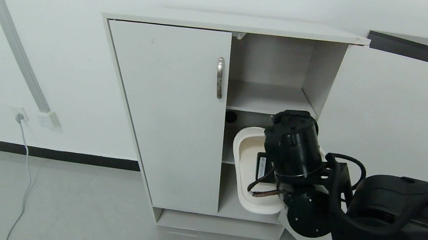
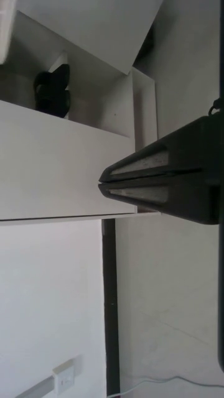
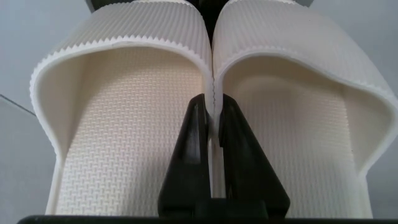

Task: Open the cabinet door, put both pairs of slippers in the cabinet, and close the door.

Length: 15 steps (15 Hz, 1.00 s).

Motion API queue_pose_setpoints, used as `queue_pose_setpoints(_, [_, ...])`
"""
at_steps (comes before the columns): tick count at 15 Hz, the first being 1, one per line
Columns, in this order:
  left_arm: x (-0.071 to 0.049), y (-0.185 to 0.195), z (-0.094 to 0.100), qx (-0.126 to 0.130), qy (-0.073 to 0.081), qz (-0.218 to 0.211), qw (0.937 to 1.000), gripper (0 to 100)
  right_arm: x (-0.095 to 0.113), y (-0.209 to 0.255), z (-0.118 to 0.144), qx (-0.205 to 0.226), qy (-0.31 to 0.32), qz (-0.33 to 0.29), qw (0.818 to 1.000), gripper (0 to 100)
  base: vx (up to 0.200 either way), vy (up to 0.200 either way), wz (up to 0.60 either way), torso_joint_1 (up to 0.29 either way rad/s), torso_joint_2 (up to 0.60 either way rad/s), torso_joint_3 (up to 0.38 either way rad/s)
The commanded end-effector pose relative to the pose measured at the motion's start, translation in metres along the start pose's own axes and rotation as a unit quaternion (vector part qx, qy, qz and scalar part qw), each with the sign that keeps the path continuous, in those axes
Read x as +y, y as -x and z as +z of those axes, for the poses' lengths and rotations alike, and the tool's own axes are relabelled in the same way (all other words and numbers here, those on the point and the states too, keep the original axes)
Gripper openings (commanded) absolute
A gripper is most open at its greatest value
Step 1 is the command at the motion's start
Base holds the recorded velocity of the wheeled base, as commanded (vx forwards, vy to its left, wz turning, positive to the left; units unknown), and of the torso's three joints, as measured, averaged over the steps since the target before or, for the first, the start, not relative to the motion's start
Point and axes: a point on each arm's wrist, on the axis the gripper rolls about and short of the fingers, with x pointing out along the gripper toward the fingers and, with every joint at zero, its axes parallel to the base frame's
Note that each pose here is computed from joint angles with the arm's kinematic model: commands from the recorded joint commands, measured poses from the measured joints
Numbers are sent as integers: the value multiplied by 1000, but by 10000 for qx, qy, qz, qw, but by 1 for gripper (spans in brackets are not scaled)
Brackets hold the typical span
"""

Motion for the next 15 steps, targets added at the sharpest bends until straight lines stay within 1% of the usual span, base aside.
queue_pose_setpoints(1, [0,0,0,8,9,1,10000,0,-3,8,18,-246,-122,89,9996,0,0,0,0,0,0,0])
queue_pose_setpoints(5, [0,0,0,8,17,-14,10000,0,-4,7,21,-460,-160,101,9988,0,0,0,0,0,0,0])
queue_pose_setpoints(12, [0,0,0,1,16,-14,10000,0,-3,6,20,-465,-158,102,9987,0,0,0,0,0,0,0])
queue_pose_setpoints(15, [0,0,0,8,9,1,10000,0,-3,5,20,-469,-164,104,9987,0,200,0,0,-4,4,1])
